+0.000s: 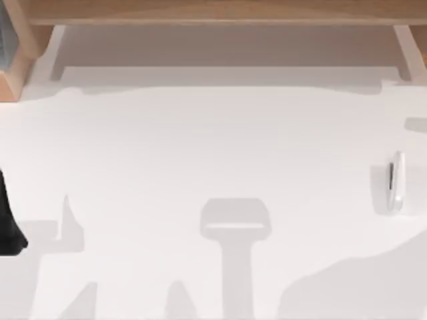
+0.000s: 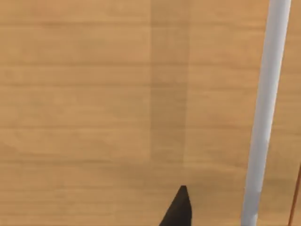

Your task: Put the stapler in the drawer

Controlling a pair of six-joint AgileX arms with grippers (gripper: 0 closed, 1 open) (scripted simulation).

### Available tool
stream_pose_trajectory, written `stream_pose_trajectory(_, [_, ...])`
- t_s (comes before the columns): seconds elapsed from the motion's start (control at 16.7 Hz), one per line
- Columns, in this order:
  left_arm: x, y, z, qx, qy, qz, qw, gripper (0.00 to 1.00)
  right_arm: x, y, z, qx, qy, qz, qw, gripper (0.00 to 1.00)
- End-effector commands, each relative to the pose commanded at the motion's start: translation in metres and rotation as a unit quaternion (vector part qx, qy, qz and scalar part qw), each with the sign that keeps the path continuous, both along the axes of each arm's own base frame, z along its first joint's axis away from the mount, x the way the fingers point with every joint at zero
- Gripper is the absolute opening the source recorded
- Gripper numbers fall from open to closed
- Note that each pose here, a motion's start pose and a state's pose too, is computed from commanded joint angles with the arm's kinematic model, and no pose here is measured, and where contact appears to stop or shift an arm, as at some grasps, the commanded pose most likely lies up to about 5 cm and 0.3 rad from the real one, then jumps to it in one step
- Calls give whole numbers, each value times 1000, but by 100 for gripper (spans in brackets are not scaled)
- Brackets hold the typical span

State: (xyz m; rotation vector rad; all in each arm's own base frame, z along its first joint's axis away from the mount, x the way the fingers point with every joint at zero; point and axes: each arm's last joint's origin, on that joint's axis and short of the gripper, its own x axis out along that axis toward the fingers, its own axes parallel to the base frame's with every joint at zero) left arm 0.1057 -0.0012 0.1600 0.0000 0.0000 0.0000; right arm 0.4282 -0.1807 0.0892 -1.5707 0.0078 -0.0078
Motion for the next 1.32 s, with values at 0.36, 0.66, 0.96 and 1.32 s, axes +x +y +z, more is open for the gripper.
stream_pose_trajectory(0.36, [0, 0, 0, 0, 0, 0, 1000, 100, 0, 0, 0, 0, 0, 0, 1000, 0])
stream_pose_trajectory(0.66, [0, 0, 0, 0, 0, 0, 1000, 100, 0, 0, 0, 0, 0, 0, 1000, 0])
stream_pose_trajectory(0.96, [0, 0, 0, 0, 0, 0, 1000, 100, -8, -3, 0, 1, 0, -4, 1000, 0])
stream_pose_trajectory(1.32, [0, 0, 0, 0, 0, 0, 1000, 100, -51, -2, -1, 2, 2, -2, 1000, 0])
